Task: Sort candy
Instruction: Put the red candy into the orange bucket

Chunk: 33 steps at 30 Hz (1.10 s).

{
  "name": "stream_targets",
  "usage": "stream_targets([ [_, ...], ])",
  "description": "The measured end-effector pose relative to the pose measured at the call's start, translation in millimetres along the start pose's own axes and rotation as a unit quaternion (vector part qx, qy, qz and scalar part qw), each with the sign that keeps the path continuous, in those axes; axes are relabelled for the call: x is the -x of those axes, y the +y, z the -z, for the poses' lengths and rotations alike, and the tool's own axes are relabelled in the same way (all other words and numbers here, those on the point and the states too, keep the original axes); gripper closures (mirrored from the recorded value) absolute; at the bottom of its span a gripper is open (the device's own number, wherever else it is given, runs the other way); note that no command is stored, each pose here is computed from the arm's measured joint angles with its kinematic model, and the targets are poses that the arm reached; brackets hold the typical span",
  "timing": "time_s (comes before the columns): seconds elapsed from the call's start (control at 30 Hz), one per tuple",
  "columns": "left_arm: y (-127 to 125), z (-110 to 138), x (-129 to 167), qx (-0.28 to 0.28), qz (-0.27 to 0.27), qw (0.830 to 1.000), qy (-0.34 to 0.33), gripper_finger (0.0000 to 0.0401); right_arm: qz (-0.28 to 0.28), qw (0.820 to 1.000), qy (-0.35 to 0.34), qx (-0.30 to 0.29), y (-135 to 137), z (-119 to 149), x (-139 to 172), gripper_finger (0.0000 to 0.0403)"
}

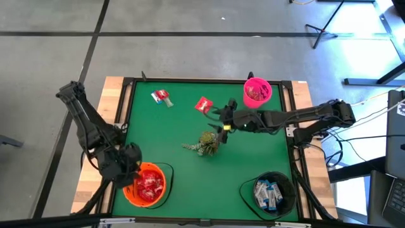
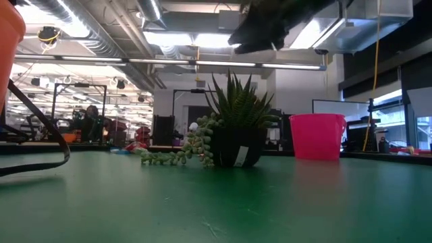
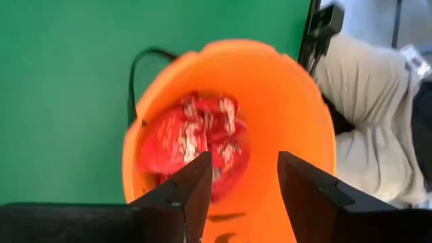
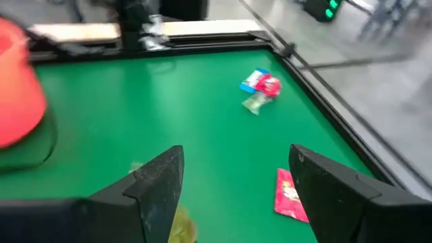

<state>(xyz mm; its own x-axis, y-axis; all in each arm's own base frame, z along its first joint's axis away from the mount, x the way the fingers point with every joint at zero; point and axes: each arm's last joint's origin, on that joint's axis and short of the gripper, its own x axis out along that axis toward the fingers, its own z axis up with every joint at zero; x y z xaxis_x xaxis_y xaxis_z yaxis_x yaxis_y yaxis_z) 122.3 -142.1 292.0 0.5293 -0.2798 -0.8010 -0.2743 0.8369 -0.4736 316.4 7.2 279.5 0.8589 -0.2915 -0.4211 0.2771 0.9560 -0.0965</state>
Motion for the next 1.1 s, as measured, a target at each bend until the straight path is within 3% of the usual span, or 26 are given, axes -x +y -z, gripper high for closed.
stream_targets([
  [0.13, 3.5, -3.6, 8.5, -0.016, 0.001, 0.999, -0.047, 0.0243, 0.009, 0.998, 0.008, -0.061, -24.1, 1.0, -10.5, 0.0139],
  [0.27, 10.2, -8.7, 20.3, -0.052, -0.013, 0.991, -0.122, 0.0245, 0.023, 0.996, 0.023, -0.079, -45.0, 6.6, -24.0, 0.0139],
  [0.43, 22.7, -17.2, 31.0, -0.12, -0.086, 0.964, -0.222, 0.0245, 0.029, 0.994, 0.056, -0.091, -63.7, 11.1, -49.9, 0.0139],
  [0.67, 29.4, -29.3, 39.1, -0.138, -0.131, 0.935, -0.299, 0.0245, 0.05, 0.984, 0.153, -0.082, -80.8, 16.3, -95.0, 0.0139],
  [0.93, 37.4, -22.8, 5.2, -0.148, -0.073, 0.915, -0.367, 0.0245, 0.068, 0.966, 0.234, -0.092, -104.3, 35.6, -134.6, 0.0139],
  [1.1, 51.4, -25.6, -16.3, -0.142, -0.042, 0.878, -0.455, 0.0245, 0.062, 0.959, 0.248, -0.125, -116.8, 46.8, -154.6, 0.0139],
])
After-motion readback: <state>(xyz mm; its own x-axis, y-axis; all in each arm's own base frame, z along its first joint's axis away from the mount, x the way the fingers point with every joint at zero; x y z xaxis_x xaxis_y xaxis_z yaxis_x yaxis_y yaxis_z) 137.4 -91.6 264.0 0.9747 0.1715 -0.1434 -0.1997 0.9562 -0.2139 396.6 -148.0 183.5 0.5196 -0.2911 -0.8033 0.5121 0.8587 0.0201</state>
